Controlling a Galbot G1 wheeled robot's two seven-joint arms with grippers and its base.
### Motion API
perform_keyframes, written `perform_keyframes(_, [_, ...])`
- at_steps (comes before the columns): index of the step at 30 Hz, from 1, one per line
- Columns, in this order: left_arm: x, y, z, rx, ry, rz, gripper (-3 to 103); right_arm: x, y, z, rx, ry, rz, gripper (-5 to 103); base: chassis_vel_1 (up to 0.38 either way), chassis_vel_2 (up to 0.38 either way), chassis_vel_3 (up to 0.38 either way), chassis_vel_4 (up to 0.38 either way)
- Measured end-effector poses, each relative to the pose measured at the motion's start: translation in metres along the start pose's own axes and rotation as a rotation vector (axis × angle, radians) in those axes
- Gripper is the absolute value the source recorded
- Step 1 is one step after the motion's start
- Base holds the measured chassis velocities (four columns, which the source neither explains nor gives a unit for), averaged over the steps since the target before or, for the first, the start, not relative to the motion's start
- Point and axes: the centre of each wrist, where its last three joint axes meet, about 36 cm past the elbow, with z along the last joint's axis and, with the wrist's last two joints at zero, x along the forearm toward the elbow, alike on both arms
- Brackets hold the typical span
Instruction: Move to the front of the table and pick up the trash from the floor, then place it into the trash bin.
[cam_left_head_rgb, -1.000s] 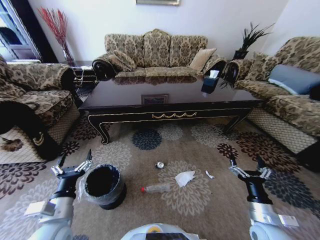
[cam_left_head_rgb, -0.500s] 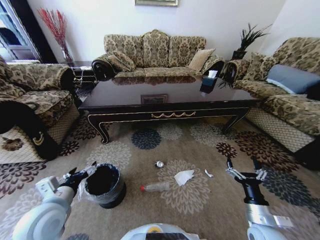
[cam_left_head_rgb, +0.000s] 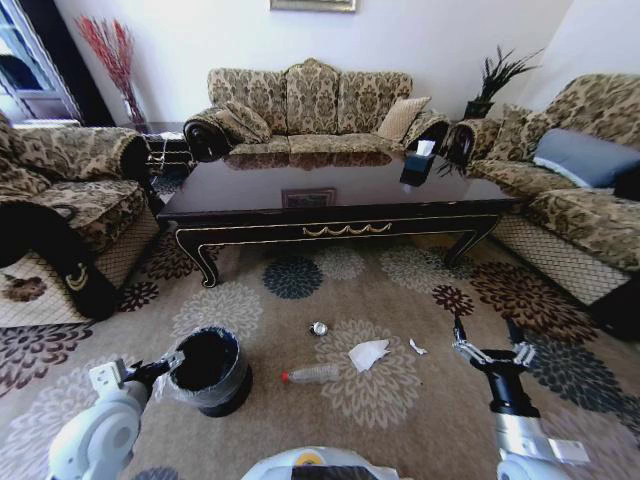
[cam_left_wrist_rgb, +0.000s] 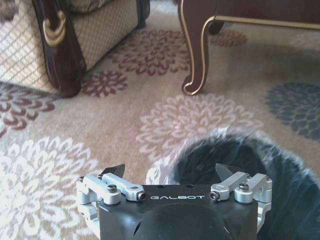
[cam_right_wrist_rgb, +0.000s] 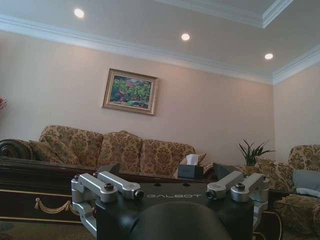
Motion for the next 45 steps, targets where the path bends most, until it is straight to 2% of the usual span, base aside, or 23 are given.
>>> perform_keyframes(6, [-0.020,0.002,0.011,0.006,0.037,-0.029,100,0.001,0.000,0.003,0.004,0.006,-0.004,100,0.000,0.000,0.000,0.000])
perform_keyframes(16, [-0.048,0.000,0.022,0.055,0.090,-0.010,100,-0.002,-0.003,0.010,0.007,0.017,-0.009,100,0.000,0.000,0.000,0.000])
perform_keyframes(25, [-0.064,0.003,0.027,0.047,0.108,-0.006,100,0.003,-0.003,0.022,0.010,0.042,-0.006,100,0.000,0.000,0.000,0.000])
perform_keyframes(26, [-0.065,0.003,0.028,0.045,0.110,-0.005,103,0.003,-0.003,0.023,0.009,0.043,-0.006,100,0.000,0.000,0.000,0.000])
perform_keyframes(31, [-0.072,0.000,0.031,0.040,0.120,0.002,89,0.002,-0.004,0.023,0.011,0.042,-0.005,100,0.000,0.000,0.000,0.000])
perform_keyframes(32, [-0.074,-0.001,0.032,0.041,0.118,0.004,89,0.002,-0.004,0.023,0.012,0.043,-0.005,100,0.000,0.000,0.000,0.000])
perform_keyframes(34, [-0.077,-0.003,0.035,0.039,0.116,0.008,80,0.003,-0.006,0.024,0.014,0.045,-0.003,100,0.000,0.000,0.000,0.000])
perform_keyframes(35, [-0.077,-0.003,0.035,0.039,0.116,0.008,80,0.003,-0.006,0.024,0.014,0.045,-0.003,100,0.000,0.000,0.000,0.000])
perform_keyframes(37, [-0.080,-0.004,0.037,0.035,0.120,0.009,68,0.005,-0.007,0.026,0.017,0.049,-0.001,100,0.000,0.000,0.000,0.000])
perform_keyframes(38, [-0.080,-0.004,0.037,0.035,0.120,0.009,68,0.005,-0.007,0.026,0.017,0.049,-0.001,100,0.000,0.000,0.000,0.000])
perform_keyframes(40, [-0.081,-0.005,0.039,0.031,0.121,0.006,57,0.006,-0.007,0.026,0.017,0.050,-0.001,100,0.000,0.000,0.000,0.000])
perform_keyframes(43, [-0.081,-0.005,0.039,0.026,0.121,0.003,52,0.006,-0.007,0.026,0.017,0.049,-0.001,100,0.000,0.000,0.000,0.000])
perform_keyframes(45, [-0.080,-0.004,0.040,0.019,0.121,-0.002,42,0.006,-0.007,0.027,0.017,0.049,0.000,100,0.000,0.000,0.000,0.000])
